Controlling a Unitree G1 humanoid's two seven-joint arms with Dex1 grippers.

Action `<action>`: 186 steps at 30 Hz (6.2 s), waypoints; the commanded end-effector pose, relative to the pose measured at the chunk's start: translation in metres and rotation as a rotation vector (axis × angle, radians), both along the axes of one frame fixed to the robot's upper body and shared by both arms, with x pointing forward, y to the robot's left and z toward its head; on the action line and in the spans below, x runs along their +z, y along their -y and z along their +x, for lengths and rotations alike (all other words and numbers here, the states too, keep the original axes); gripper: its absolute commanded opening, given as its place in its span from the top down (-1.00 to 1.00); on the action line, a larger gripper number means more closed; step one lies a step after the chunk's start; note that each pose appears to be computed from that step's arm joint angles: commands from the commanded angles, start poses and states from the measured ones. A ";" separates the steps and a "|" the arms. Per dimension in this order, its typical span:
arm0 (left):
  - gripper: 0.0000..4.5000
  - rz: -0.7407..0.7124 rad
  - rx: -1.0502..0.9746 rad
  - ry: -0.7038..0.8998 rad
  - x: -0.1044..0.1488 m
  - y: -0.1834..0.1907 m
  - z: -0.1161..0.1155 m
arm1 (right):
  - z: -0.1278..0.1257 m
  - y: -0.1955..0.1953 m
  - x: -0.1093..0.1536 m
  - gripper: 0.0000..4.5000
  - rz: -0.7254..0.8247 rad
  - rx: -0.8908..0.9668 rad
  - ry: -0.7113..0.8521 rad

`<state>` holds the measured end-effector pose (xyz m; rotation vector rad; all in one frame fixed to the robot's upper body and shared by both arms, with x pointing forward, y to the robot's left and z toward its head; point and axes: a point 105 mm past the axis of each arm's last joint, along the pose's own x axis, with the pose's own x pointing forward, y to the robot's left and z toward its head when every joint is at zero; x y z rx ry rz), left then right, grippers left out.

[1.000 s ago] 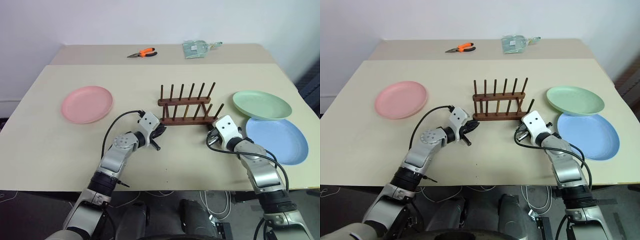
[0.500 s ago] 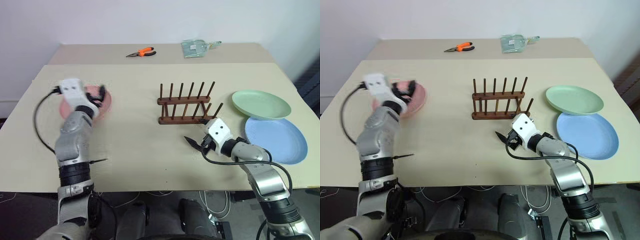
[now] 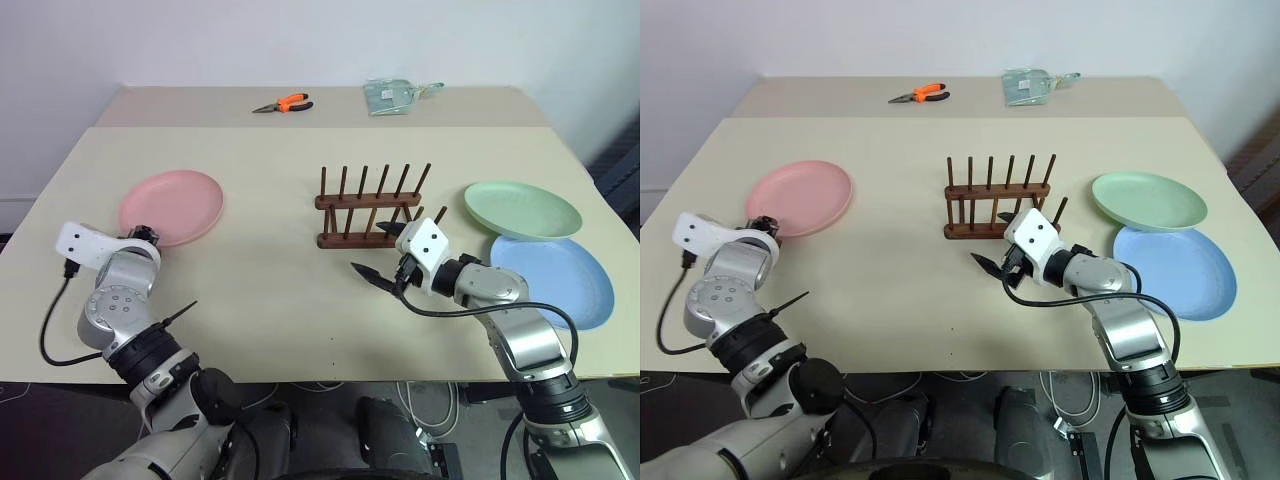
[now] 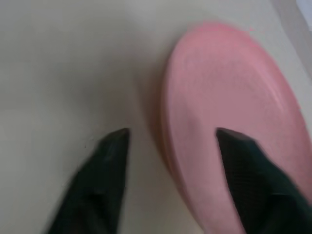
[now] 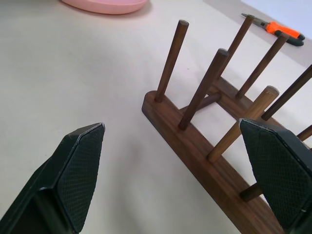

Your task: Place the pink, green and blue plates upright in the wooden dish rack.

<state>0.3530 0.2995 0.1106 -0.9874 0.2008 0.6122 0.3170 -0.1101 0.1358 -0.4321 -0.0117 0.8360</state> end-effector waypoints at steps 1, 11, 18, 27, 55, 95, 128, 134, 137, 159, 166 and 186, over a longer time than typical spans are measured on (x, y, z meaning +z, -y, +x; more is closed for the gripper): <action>0.63 -0.054 -0.046 0.107 0.019 0.002 0.016 | -0.006 0.000 0.016 -1.00 0.021 0.004 0.059; 0.96 0.391 -0.521 0.497 0.132 0.111 0.050 | -0.003 -0.017 0.084 -1.00 -0.076 0.040 0.355; 0.96 0.665 -0.769 0.653 0.179 0.190 0.041 | 0.012 -0.048 0.101 -1.00 -0.420 0.144 0.690; 1.00 0.617 -0.859 0.714 0.188 0.222 0.024 | 0.059 -0.036 0.092 0.06 -0.664 0.015 0.815; -0.59 0.805 -1.796 0.820 0.068 0.229 -0.085 | 0.002 0.055 0.151 1.00 0.671 -0.006 0.009; -0.62 0.987 -1.648 0.743 0.049 0.227 -0.059 | 0.051 0.116 0.110 -0.98 0.198 -0.332 0.104; -0.62 0.995 -1.670 0.739 0.041 0.227 -0.060 | 0.034 0.119 0.190 0.98 0.838 -0.068 0.082; -0.62 0.997 -1.669 0.747 0.044 0.224 -0.059 | 0.013 0.100 0.194 0.98 1.022 -0.010 -0.019; -0.62 0.997 -1.667 0.756 0.046 0.224 -0.058 | 0.009 0.091 0.181 0.98 1.019 -0.036 -0.066; -0.62 0.982 -1.666 0.777 0.050 0.225 -0.062 | 0.032 0.091 0.113 0.31 0.813 -0.255 -0.174; -0.62 0.981 -1.672 0.773 0.050 0.224 -0.064 | 0.018 0.125 0.153 -0.56 0.705 -0.305 0.099; -0.62 0.966 -1.722 0.787 0.049 0.231 -0.066 | 0.056 0.239 0.021 -0.56 -0.562 -0.642 0.089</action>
